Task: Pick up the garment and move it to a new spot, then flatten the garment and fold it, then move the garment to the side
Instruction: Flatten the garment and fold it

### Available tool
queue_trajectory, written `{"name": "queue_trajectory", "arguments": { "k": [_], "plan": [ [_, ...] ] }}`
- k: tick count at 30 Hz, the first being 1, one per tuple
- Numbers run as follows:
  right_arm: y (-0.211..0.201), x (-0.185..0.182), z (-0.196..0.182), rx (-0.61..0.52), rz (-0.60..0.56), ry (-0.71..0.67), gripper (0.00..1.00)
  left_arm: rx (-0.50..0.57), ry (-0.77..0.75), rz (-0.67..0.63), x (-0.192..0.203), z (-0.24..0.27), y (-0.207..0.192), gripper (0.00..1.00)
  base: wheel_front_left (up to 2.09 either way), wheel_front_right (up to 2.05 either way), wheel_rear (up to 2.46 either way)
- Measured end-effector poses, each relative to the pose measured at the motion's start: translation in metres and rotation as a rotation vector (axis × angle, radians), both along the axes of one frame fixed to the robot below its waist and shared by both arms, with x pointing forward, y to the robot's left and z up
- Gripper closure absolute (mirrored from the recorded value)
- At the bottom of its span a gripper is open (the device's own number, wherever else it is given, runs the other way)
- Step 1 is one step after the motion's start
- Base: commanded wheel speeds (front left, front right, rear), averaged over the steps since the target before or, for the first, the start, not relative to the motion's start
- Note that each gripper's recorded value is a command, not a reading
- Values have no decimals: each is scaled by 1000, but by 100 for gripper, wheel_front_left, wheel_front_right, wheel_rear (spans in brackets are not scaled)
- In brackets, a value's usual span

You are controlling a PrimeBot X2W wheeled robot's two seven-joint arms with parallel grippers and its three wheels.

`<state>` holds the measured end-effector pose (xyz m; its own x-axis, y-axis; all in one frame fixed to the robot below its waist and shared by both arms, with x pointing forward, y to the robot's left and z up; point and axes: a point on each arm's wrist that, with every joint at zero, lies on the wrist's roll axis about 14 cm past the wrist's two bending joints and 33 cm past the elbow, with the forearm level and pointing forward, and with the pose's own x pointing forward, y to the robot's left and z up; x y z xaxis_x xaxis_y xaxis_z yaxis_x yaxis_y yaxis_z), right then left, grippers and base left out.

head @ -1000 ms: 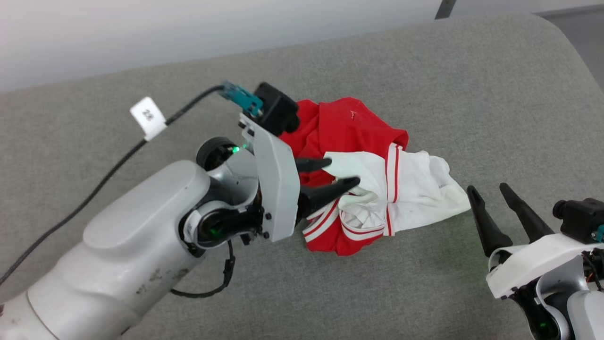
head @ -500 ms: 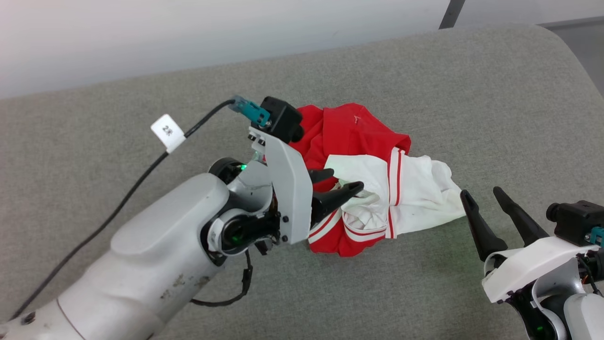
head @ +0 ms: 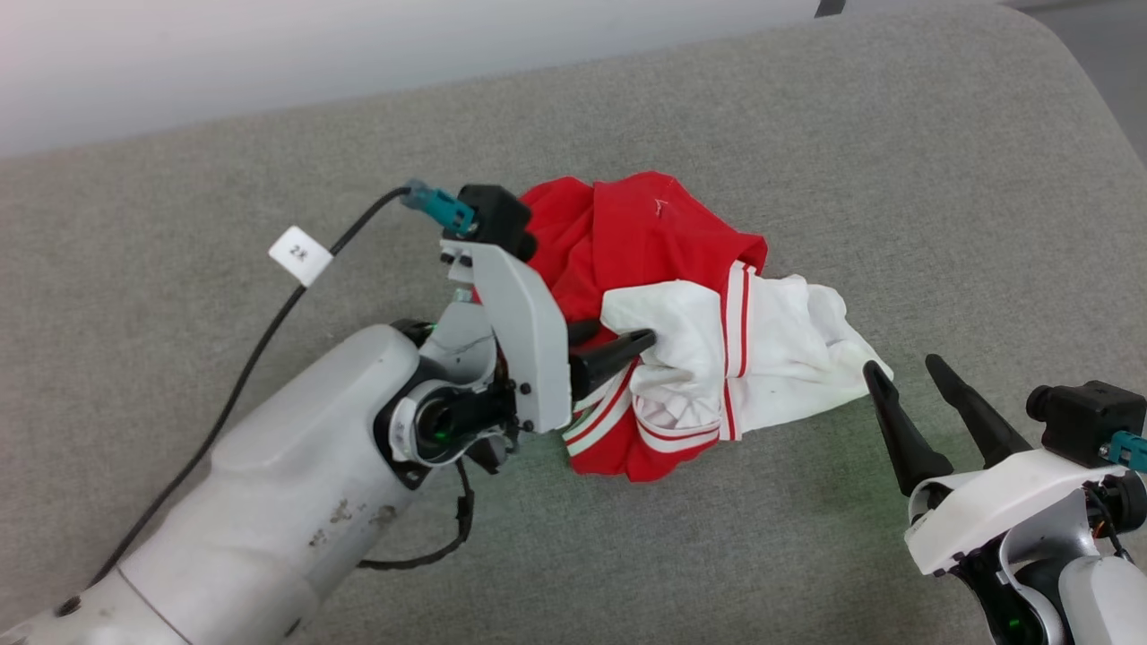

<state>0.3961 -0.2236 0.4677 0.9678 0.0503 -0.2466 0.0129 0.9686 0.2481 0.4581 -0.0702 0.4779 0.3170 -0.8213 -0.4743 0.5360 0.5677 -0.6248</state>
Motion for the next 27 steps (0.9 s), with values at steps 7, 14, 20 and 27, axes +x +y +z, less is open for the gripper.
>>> {"name": "queue_trajectory", "arguments": {
  "k": [7, 14, 20, 27],
  "plan": [
    [-2, 3, -6, 2, -8, 12, 0, 49, 69, 4, -2, -33, 8, 100, 0, 0, 0],
    [2, 9, -8, 5, 5, 11, 0, -80, 61, 42, 10, -6, 8, 100, 0, 0, 0],
    [7, 13, -8, 8, 20, 7, 0, -158, -26, 95, 25, 39, 27, 100, 0, 0, 0],
    [13, 17, -5, 10, 39, -4, 0, -136, -89, 245, 31, 51, 90, 100, 0, 0, 0]
  ]
}}
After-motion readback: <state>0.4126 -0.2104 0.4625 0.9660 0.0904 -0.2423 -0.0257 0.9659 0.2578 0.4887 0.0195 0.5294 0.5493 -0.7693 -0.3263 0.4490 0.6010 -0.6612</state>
